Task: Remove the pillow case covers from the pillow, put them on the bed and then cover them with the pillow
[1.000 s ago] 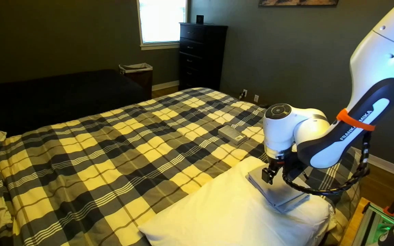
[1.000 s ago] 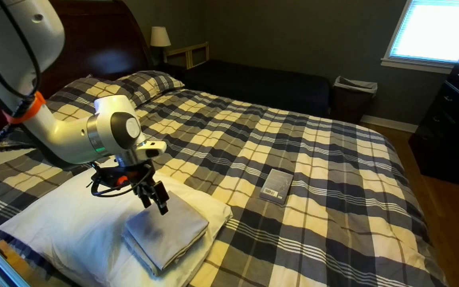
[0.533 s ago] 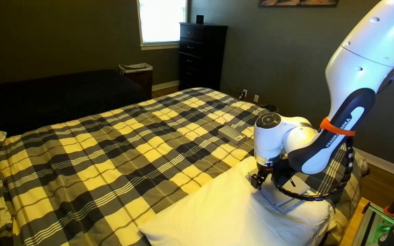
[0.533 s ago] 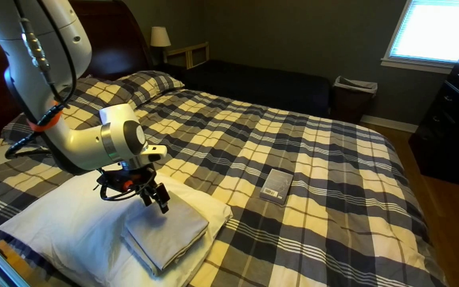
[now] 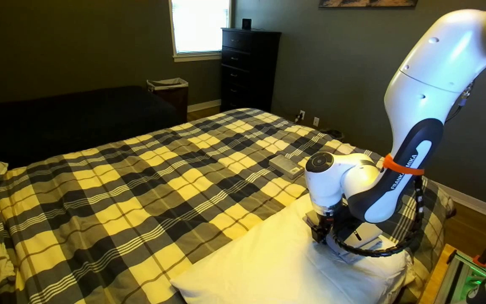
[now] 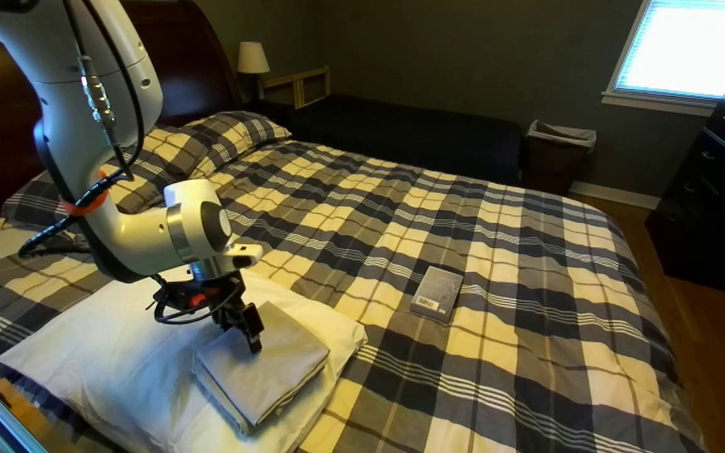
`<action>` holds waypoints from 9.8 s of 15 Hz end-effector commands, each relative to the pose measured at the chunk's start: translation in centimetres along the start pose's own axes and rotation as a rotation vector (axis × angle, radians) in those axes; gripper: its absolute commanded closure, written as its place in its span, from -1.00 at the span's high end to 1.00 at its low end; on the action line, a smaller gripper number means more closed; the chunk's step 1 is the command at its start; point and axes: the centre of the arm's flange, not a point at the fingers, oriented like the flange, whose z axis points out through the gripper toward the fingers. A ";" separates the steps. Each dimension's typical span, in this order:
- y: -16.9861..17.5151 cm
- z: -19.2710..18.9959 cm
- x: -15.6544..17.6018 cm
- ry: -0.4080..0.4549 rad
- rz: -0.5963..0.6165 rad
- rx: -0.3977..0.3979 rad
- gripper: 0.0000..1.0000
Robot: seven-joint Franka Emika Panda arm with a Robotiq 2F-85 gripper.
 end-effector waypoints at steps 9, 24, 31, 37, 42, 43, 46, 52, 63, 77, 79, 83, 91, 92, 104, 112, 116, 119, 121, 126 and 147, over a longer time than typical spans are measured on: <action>4.9 1.5 1.6 0.013 0.079 -0.190 -0.91; 15.0 -0.2 3.2 0.094 0.375 -0.236 -0.65; 20.8 1.7 4.1 0.041 0.520 -0.259 -0.91; 27.6 5.3 5.3 -0.024 0.661 -0.267 -0.91; 28.6 8.8 6.5 -0.076 0.690 -0.229 -0.91; 28.3 9.4 6.7 -0.090 0.689 -0.213 -0.91; 26.9 10.8 7.1 -0.122 0.679 -0.175 -0.91; 24.8 12.5 8.1 -0.141 0.668 -0.112 -0.91; 16.6 7.4 6.6 0.011 0.468 0.022 1.00; 13.0 5.2 4.2 -0.090 0.261 0.420 1.00; 12.9 5.9 4.5 -0.116 0.244 0.468 1.00; 13.1 7.4 4.7 -0.174 0.212 0.498 1.00; 12.9 10.6 5.2 -0.234 0.196 0.474 0.77; 12.6 10.8 5.3 -0.235 0.196 0.476 0.46; 13.2 8.6 6.4 -0.230 0.183 0.495 -1.00; 13.8 3.7 6.6 -0.195 0.113 0.515 -0.97; 14.1 1.3 6.9 -0.142 0.085 0.506 -0.97; 14.9 -0.4 7.2 -0.107 0.095 0.480 -0.97; 16.2 -1.4 7.5 -0.076 0.118 0.456 -0.97; 20.5 -4.0 7.8 0.006 0.207 0.401 -0.97; 35.7 -9.6 3.9 0.177 0.605 0.223 -0.97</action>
